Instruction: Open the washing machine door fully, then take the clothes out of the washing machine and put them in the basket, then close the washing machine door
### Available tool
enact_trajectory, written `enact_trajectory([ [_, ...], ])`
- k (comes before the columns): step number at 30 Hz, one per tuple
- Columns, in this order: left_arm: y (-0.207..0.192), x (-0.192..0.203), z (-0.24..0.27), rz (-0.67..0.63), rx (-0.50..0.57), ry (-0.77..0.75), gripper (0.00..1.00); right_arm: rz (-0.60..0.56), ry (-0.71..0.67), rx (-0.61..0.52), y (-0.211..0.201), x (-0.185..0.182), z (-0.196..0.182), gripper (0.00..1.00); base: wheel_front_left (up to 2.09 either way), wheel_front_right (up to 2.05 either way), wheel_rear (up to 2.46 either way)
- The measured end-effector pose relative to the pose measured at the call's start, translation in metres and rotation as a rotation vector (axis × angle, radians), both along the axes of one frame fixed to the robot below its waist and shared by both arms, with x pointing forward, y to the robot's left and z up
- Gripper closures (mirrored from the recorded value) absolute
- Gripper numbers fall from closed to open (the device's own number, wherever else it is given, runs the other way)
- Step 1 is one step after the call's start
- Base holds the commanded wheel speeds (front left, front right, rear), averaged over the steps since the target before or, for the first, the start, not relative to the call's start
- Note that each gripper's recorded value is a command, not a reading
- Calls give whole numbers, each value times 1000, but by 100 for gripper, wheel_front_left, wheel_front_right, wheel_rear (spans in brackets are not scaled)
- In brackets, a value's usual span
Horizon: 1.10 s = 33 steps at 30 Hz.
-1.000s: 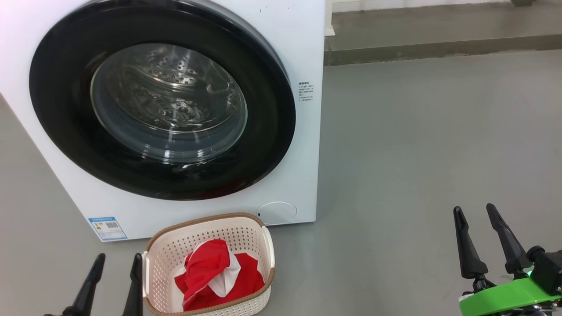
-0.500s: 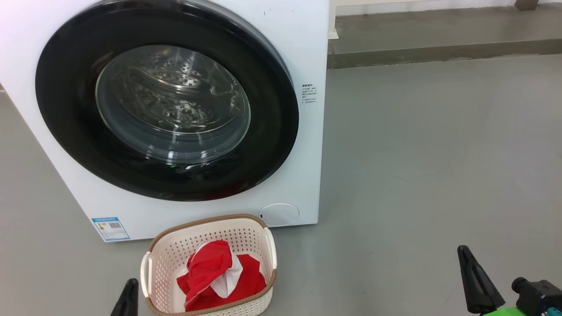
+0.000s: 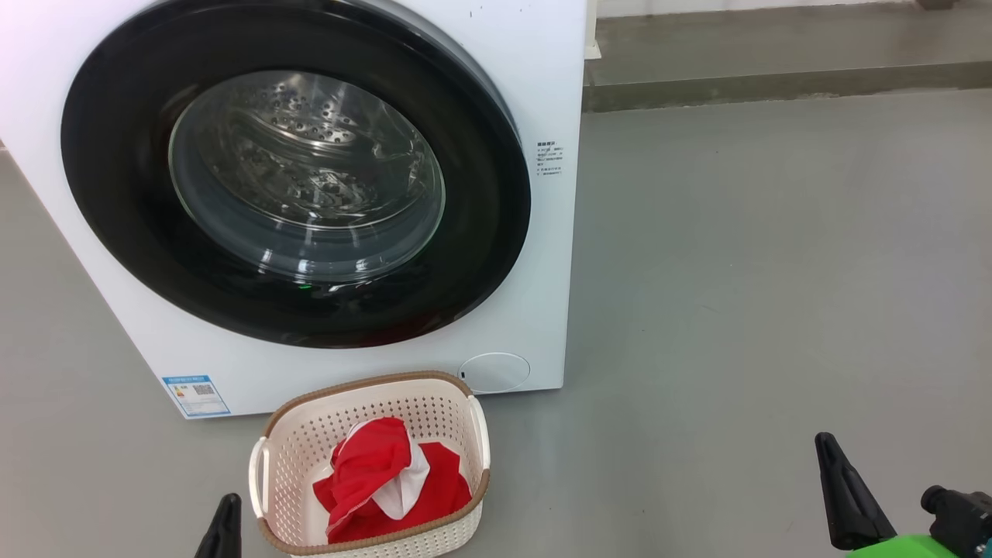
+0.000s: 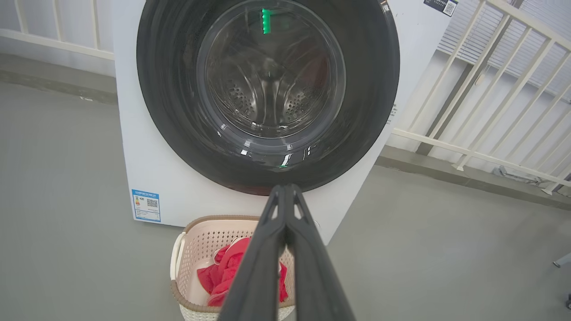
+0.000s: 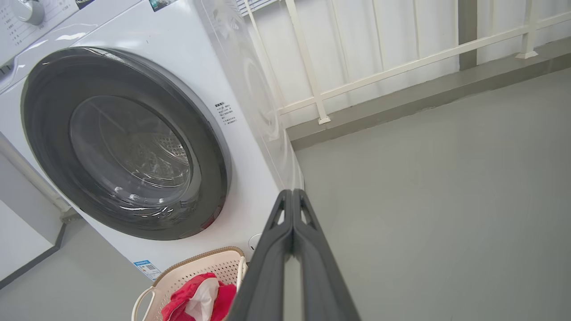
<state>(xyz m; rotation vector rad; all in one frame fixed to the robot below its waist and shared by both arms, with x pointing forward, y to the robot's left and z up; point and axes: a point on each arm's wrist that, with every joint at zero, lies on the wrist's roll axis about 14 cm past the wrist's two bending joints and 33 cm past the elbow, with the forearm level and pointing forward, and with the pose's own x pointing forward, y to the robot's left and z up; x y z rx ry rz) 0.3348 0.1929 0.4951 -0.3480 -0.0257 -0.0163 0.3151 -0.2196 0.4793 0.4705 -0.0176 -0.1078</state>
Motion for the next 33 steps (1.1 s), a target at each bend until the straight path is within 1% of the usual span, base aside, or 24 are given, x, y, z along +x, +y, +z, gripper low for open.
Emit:
enact_trajectory([
  [33, 6, 11, -12, 42, -366, 73, 100, -24, 26, 340, -1, 16, -6, 100, 0, 0, 0],
])
